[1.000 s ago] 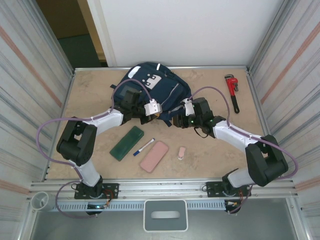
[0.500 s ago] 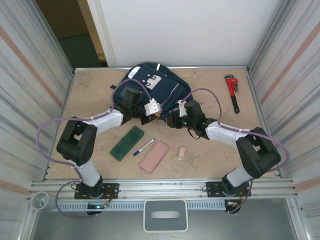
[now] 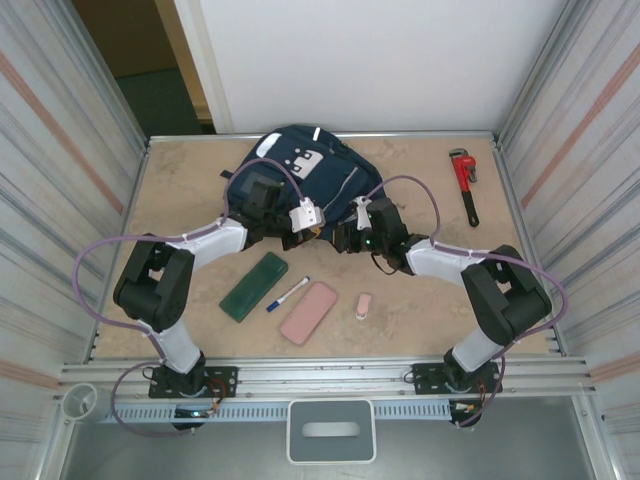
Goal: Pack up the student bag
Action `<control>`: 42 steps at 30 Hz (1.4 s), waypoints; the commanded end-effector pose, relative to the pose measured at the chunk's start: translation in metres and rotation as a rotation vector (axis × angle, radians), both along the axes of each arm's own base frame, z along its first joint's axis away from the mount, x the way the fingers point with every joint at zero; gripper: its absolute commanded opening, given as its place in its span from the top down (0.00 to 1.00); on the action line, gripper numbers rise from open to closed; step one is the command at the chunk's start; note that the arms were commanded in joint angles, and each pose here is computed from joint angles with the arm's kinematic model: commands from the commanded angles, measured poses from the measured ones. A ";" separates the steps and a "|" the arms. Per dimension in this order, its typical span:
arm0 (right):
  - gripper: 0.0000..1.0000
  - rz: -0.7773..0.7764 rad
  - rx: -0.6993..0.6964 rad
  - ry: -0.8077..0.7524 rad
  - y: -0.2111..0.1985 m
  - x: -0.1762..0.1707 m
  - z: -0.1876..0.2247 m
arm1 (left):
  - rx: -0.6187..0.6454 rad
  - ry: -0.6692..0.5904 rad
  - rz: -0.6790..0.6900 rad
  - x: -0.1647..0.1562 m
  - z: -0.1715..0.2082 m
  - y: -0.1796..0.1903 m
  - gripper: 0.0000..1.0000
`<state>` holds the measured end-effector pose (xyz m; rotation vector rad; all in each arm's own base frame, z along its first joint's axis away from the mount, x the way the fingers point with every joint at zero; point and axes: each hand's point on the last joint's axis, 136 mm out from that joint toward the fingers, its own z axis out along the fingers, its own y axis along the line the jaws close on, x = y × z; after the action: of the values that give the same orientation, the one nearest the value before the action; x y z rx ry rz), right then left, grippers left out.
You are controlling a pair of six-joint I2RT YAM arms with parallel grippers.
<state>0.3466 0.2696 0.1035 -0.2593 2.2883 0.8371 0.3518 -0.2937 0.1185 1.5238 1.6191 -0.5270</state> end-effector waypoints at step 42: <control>0.72 0.069 0.193 0.383 -0.051 -0.026 -0.001 | -0.041 0.006 0.027 0.006 0.024 -0.024 0.36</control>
<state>0.3226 0.2148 0.0955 -0.1149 2.5674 1.1072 0.3465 -0.3092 0.1238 1.5015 1.6308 -0.5885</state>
